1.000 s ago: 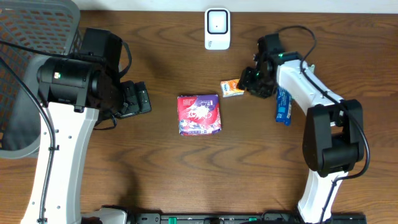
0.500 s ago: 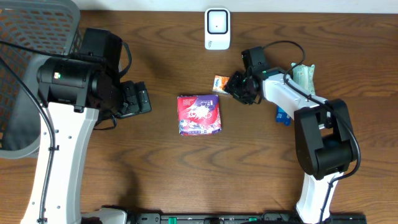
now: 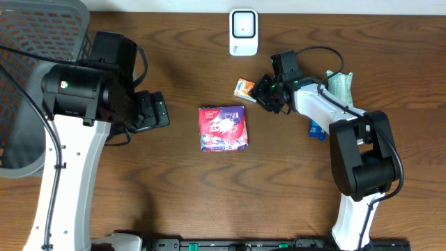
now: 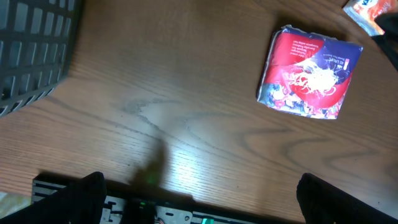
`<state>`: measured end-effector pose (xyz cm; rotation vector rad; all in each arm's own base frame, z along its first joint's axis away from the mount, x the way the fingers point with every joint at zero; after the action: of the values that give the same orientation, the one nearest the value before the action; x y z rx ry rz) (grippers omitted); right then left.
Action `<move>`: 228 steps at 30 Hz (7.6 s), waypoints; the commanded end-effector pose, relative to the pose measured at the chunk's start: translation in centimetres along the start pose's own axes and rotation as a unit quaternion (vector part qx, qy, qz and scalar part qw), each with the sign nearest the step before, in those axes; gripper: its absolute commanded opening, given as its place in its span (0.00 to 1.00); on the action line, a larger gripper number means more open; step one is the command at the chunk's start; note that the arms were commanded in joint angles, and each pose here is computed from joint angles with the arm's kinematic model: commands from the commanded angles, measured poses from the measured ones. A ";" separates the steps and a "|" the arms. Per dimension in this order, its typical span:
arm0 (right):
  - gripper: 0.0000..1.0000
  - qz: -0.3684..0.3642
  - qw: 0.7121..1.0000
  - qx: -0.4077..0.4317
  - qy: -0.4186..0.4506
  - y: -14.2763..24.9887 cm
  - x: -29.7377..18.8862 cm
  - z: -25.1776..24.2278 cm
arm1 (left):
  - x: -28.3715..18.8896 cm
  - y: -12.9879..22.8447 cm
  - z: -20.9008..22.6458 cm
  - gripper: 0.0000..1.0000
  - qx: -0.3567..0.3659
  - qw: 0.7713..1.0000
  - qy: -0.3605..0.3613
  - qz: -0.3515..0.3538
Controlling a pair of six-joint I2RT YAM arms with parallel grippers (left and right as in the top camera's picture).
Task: Scan the item barcode
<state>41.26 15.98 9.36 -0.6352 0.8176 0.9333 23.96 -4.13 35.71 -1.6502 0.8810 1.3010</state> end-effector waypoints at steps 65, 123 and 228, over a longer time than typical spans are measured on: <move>0.30 -0.025 0.881 -0.438 0.178 -0.5 -3.2 -1.7 | 0.2 -0.2 0.1 0.98 0.005 1.000 -0.008 0.001; 0.47 -0.064 0.903 -0.376 0.199 -2.9 -2.4 -1.6 | 0.2 -0.2 0.1 0.98 0.005 1.000 -0.008 0.001; 0.01 0.023 0.946 -0.142 0.289 1.3 2.2 -5.1 | 0.2 -0.2 0.1 0.98 0.005 1.000 -0.008 0.001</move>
<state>40.69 12.69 9.38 -1.5195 1.1093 0.8985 23.96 -4.13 35.71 -1.6502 0.8810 1.3010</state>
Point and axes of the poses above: each gripper's point midway between its finger pads, its own x axis out along the fingers, its own z axis along the line the jaws close on, y = z × x, the point moved 9 cm from there along -x, back along the fingers, and after that the axes turned 9 degrees about -x, right-handed, at the moved point
